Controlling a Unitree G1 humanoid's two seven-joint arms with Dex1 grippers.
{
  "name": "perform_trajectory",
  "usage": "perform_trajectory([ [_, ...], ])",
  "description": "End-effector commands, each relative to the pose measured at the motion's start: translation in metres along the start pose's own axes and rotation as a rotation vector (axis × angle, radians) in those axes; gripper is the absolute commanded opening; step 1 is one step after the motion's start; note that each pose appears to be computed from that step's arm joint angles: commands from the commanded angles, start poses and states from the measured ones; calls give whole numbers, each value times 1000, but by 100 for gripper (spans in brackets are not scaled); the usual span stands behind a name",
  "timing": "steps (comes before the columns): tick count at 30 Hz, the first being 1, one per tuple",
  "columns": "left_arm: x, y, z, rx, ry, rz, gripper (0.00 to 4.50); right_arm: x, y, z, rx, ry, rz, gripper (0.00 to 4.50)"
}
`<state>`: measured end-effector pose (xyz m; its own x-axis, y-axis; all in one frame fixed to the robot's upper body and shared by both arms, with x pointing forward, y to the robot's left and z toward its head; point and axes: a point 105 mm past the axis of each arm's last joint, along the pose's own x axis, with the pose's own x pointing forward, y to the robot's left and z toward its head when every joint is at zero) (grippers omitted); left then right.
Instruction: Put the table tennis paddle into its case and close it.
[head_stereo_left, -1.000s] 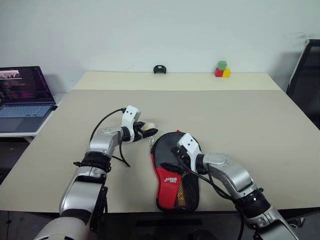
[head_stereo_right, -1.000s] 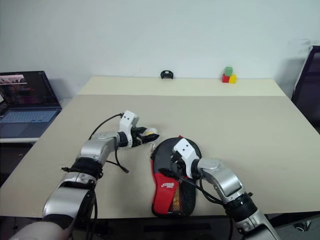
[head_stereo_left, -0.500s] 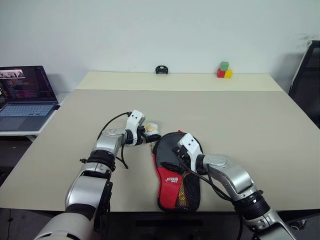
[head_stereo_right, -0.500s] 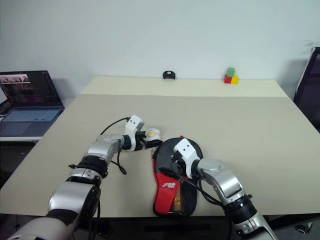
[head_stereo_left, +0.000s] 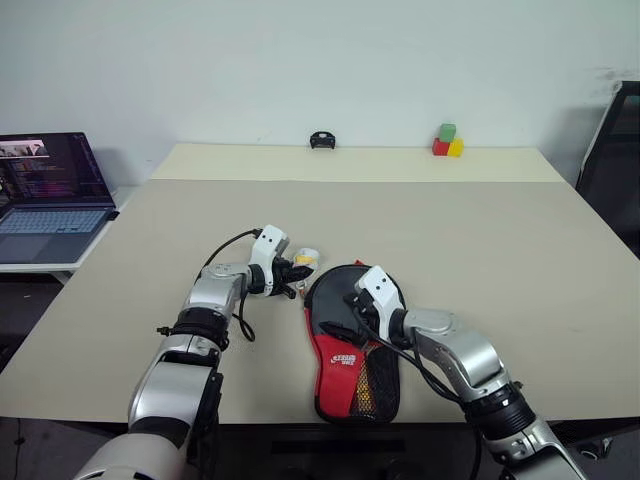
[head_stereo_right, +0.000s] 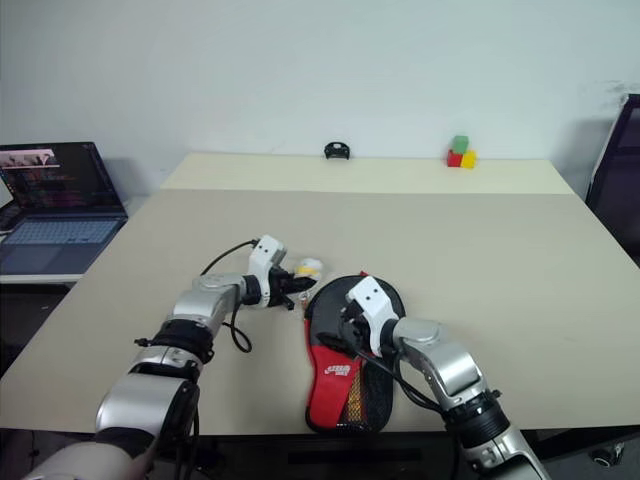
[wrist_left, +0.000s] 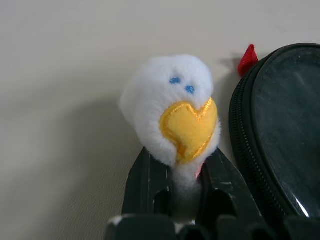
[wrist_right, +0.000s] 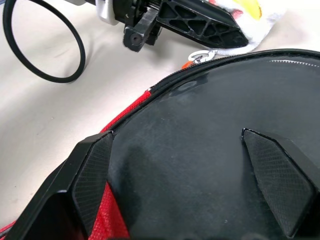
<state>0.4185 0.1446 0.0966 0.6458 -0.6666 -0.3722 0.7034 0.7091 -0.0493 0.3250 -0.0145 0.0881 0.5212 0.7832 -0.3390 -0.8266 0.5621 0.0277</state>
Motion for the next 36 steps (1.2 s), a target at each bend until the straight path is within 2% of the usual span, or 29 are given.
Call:
perform_trajectory([
  [1, -9, 5, 22, 68, -52, 22, 23, -5, -13, -46, -18, 203, -51, 450],
  [4, -6, -2, 37, 100, -70, -6, 23, -9, -17, -58, -28, 258, -61, 450],
  [13, 24, -11, 56, 210, -24, 4, 23, -17, -16, -70, -6, 294, -58, 450],
  [23, 51, -17, 51, 314, 69, 108, 23, -17, -12, -78, 54, 307, -66, 450],
  [32, 55, -18, 51, 340, 75, 133, 23, -18, -12, -79, 58, 310, -68, 450],
  [36, 74, -36, 85, 483, 7, 231, 23, -27, -16, -95, 139, 331, -156, 450],
])
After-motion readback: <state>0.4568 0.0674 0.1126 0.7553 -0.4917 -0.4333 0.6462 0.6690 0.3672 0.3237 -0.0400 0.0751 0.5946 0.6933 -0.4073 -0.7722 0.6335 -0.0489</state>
